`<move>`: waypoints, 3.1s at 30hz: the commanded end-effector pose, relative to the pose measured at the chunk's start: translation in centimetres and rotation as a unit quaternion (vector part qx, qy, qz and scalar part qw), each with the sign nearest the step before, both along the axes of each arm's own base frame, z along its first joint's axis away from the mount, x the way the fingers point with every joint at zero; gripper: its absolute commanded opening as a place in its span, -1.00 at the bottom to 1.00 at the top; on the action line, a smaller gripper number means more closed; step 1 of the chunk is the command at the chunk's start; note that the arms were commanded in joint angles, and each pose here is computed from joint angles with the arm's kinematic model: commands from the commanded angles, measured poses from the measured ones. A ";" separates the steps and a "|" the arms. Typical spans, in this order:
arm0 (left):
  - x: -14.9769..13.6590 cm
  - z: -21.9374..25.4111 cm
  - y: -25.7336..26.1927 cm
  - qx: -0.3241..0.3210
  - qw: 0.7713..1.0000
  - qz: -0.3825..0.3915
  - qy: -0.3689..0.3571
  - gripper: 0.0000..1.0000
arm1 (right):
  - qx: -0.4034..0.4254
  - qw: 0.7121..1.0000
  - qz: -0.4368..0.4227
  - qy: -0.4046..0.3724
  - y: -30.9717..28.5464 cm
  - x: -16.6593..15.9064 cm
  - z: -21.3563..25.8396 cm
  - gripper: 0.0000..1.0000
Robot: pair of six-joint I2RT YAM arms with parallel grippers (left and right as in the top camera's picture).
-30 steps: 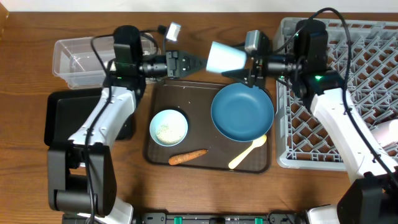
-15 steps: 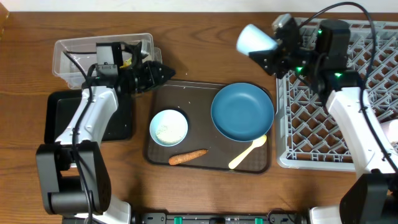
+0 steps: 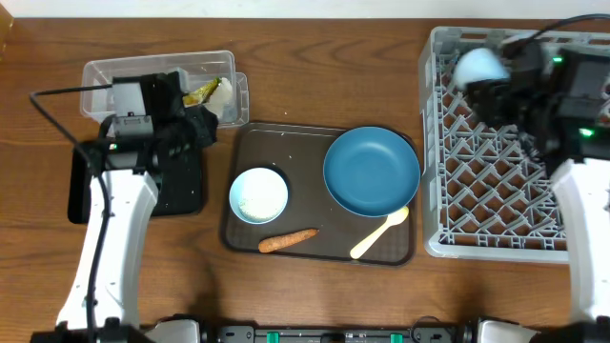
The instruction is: Sort waste into correct bins and load items into the dishwasher rack
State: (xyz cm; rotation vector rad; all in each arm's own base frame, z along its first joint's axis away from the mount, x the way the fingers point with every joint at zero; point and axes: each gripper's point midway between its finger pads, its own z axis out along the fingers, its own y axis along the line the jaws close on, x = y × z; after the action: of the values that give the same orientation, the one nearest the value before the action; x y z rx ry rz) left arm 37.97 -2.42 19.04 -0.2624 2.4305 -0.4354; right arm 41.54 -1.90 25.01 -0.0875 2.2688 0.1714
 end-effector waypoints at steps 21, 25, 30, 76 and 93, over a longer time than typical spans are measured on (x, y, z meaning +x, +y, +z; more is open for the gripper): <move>-0.4 -0.5 1.4 0.033 0.999 0.018 0.011 -0.35 | 0.045 0.887 -0.454 0.070 -27.8 -9.7 -3.4 -0.98; -0.4 -0.5 1.4 0.033 0.999 0.018 0.011 -0.35 | 0.048 0.882 -0.465 0.059 -29.7 -9.0 -4.4 -0.98; -0.4 -0.5 1.3 0.033 0.999 0.017 0.012 -0.35 | 0.059 0.878 -0.470 0.070 -30.4 -8.3 -6.4 -0.98; -0.6 -0.7 1.3 0.032 0.999 0.017 0.016 -0.34 | 0.235 0.928 -0.286 0.034 -24.1 -0.7 -8.9 0.87; -0.6 -0.7 1.3 0.032 0.999 0.017 0.017 -0.03 | 0.169 0.982 0.068 0.054 -0.8 5.0 -6.7 0.83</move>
State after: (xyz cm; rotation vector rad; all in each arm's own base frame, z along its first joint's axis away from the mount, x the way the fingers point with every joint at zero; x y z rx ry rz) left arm 37.45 -1.44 18.41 -0.2866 2.4611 -0.3576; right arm 46.05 -7.77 16.06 0.2289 2.3448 0.6374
